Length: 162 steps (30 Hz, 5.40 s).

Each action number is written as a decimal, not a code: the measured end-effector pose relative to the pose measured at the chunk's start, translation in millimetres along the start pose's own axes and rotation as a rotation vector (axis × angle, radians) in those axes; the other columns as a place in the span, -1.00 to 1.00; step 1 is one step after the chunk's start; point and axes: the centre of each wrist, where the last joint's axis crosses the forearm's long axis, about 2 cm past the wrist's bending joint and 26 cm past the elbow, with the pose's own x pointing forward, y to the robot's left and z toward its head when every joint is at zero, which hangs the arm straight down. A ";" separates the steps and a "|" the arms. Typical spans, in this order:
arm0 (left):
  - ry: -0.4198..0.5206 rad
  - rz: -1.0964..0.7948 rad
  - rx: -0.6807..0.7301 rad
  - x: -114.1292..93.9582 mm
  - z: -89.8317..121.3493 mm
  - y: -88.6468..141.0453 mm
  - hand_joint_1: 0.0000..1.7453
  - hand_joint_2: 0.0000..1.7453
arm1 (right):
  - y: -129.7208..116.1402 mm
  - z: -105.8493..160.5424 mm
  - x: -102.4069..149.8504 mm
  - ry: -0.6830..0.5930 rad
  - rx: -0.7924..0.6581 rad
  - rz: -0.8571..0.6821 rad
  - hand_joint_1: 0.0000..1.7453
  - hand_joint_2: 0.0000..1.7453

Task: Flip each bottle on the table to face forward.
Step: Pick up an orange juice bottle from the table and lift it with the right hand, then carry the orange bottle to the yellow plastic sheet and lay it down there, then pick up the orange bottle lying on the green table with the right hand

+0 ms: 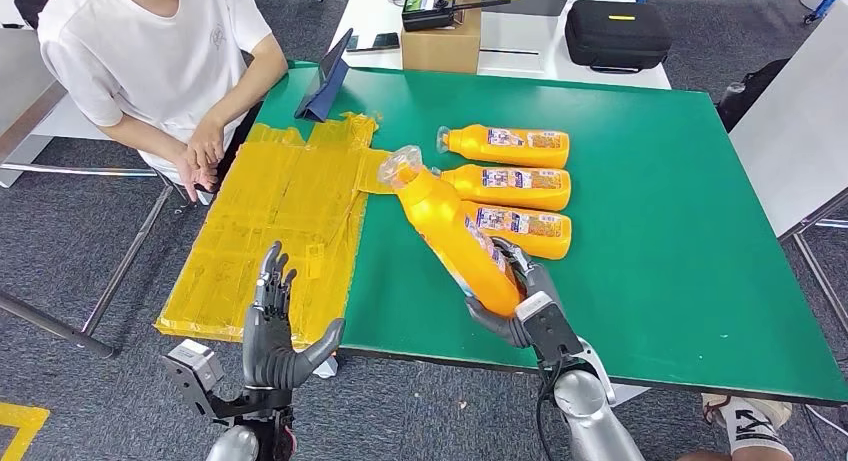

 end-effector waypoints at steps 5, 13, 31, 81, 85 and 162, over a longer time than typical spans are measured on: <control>0.047 0.014 -0.130 -6.8 8.3 -10.7 -1.00 1.00 | 7.9 -2.6 19.8 -0.110 -0.041 -0.023 1.00 1.00; 0.101 0.231 -0.350 -15.8 13.8 -30.0 -1.00 1.00 | 42.5 -8.9 48.0 -0.307 0.140 0.094 1.00 1.00; 0.057 0.395 -0.403 -12.3 1.3 -35.7 -1.00 1.00 | 86.6 2.6 48.4 -0.392 0.383 0.135 1.00 1.00; 0.203 0.574 -0.233 -17.1 -2.2 -25.8 1.00 1.00 | 96.3 51.0 18.9 -0.244 0.275 0.277 -1.00 -1.00; 0.158 0.167 -0.213 -13.8 -14.5 -13.3 1.00 1.00 | 95.4 56.6 18.3 -0.240 0.257 0.282 -1.00 -1.00; 0.400 -0.596 -0.642 -14.9 -182.3 128.6 -1.00 1.00 | 58.7 28.5 9.1 -0.313 0.152 0.190 -1.00 -1.00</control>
